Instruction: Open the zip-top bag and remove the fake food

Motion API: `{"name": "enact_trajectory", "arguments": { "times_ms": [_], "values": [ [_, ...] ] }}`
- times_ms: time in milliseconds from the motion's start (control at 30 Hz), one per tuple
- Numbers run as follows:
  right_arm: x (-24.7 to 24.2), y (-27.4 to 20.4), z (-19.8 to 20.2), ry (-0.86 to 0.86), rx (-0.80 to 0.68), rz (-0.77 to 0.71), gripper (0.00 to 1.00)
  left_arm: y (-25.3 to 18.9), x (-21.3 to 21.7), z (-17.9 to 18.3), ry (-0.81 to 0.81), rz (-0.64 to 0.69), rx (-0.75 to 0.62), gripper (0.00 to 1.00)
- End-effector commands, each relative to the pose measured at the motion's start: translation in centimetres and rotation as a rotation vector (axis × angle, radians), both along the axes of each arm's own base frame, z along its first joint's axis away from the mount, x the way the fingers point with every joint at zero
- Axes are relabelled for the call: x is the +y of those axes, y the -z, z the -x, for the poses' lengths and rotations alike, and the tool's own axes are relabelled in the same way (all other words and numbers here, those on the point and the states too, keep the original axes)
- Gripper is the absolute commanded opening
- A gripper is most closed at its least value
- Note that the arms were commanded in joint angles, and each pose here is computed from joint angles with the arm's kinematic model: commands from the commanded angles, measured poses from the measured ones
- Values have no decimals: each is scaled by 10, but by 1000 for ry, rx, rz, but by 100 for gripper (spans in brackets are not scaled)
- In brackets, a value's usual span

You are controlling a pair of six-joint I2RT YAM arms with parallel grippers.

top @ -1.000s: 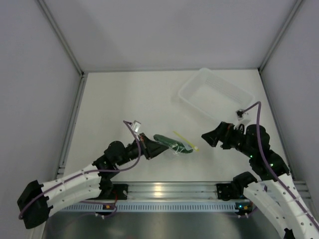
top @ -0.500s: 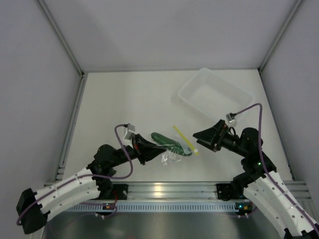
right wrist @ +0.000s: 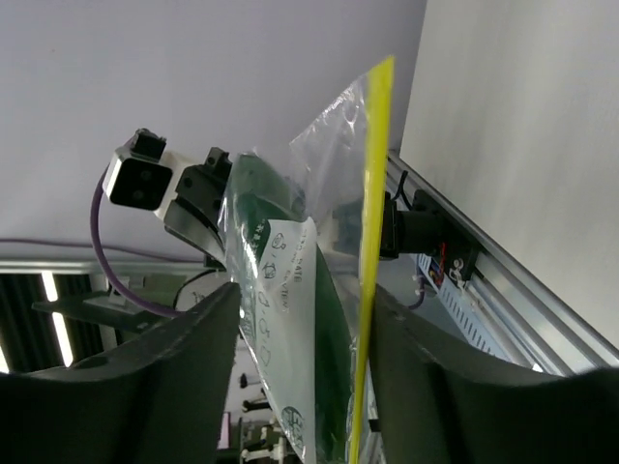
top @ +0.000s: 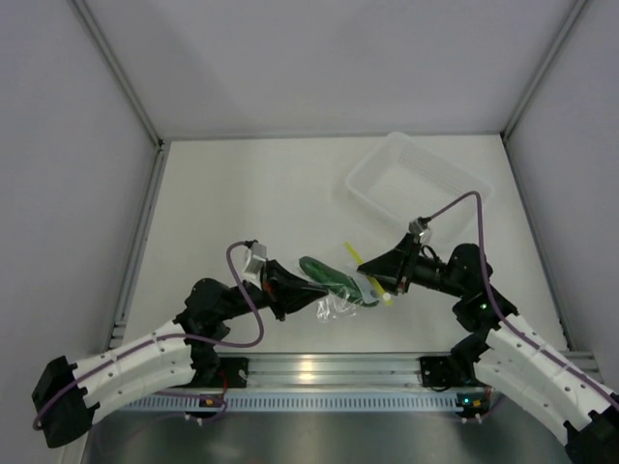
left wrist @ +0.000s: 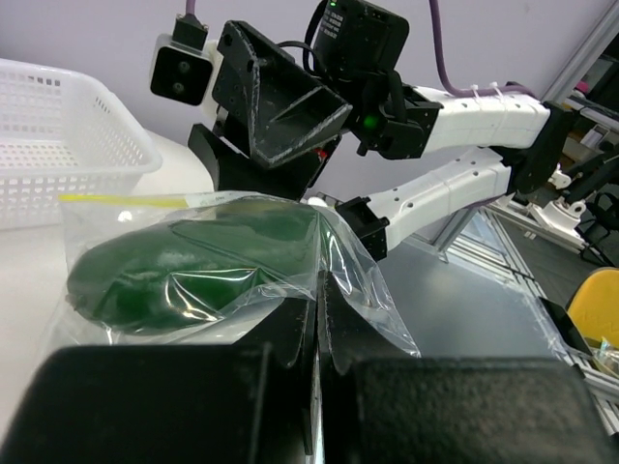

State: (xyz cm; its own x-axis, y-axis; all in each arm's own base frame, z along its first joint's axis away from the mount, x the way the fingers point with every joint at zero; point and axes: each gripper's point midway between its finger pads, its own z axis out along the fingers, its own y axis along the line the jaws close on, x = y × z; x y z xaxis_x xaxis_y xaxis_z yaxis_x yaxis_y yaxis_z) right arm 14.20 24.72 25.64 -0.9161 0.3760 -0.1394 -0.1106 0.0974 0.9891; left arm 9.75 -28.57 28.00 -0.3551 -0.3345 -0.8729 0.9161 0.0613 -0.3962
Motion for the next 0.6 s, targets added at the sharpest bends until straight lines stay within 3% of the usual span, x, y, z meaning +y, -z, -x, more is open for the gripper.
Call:
{"name": "enact_trajectory", "arguments": {
  "times_ms": [0,100,133,233,267,467,567],
  "values": [
    [5,-45,8,-37,-121,-109,49,-36,2,8,19,94,-111,0],
    [2,-41,3,2,-146,-56,32,-33,2,11,32,90,-114,0],
    [1,-47,1,18,-170,-52,22,-32,3,12,33,90,-115,0],
    [-2,-47,-3,49,-211,-1,13,-26,5,13,34,87,-109,0],
    [-3,-47,-5,59,-226,11,3,-24,6,14,33,85,-107,0],
    [-9,-48,-16,115,-342,108,0,-6,7,11,17,64,-76,1],
    [-9,-48,-19,108,-429,173,0,1,7,-2,-47,51,-40,24]
  ]
}}
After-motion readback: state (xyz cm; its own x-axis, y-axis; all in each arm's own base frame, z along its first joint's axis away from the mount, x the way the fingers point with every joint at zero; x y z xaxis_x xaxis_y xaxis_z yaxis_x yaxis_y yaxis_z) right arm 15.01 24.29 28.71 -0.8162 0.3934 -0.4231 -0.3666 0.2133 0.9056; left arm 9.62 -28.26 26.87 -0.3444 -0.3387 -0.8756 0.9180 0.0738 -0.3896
